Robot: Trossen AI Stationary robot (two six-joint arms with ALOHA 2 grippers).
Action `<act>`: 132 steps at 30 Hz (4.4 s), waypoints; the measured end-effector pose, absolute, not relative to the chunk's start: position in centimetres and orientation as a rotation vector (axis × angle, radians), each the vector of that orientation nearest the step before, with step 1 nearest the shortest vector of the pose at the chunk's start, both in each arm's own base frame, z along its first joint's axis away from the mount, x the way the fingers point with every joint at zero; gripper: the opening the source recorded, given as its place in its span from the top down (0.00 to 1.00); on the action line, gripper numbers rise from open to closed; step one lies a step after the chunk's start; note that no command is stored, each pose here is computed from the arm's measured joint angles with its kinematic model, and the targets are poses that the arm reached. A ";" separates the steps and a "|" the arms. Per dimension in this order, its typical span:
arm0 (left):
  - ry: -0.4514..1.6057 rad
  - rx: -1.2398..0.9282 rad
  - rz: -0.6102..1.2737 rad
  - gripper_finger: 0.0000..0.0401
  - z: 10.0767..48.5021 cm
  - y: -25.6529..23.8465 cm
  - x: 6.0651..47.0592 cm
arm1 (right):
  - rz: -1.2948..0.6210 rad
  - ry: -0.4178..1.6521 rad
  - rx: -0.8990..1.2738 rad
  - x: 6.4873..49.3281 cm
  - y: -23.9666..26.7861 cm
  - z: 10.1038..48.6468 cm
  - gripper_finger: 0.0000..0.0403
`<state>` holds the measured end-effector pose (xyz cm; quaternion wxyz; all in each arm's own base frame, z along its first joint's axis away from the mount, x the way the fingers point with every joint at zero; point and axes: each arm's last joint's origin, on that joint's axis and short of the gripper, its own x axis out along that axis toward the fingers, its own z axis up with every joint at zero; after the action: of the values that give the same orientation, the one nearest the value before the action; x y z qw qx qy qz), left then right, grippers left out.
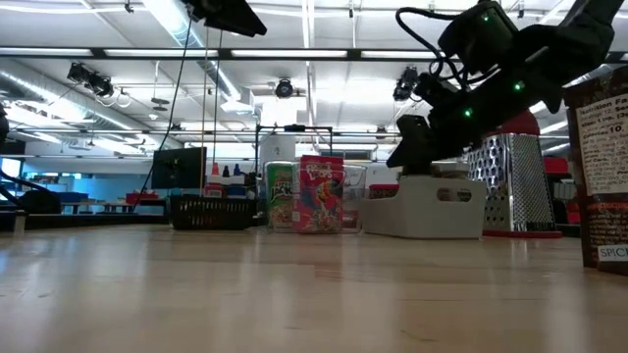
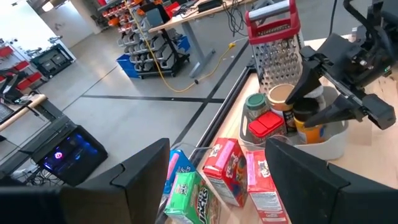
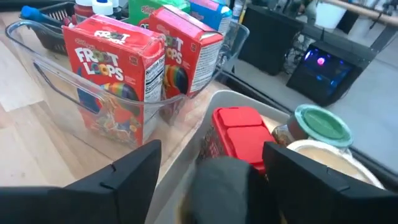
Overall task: Pick & Place Kitchen Items
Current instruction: Put the orange spice pack into the gray bin
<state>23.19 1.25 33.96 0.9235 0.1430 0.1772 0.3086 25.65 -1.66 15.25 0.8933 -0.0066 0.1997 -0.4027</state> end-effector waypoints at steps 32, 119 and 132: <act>0.409 0.238 0.691 0.33 33.3 1.4 22.9 | -0.286 0.915 0.496 24.0 13.1 26.6 0.41; 0.473 0.354 0.549 0.33 33.0 1.1 23.0 | -0.904 0.857 -0.101 29.5 -5.0 24.8 0.99; 0.471 0.350 0.550 0.33 33.0 1.1 23.0 | -0.854 0.826 -0.044 29.7 -5.0 25.0 0.99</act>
<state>22.96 1.11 33.02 0.9201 0.1705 0.2293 0.2677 29.74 -5.00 25.03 0.8283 -0.0205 0.3892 -0.4025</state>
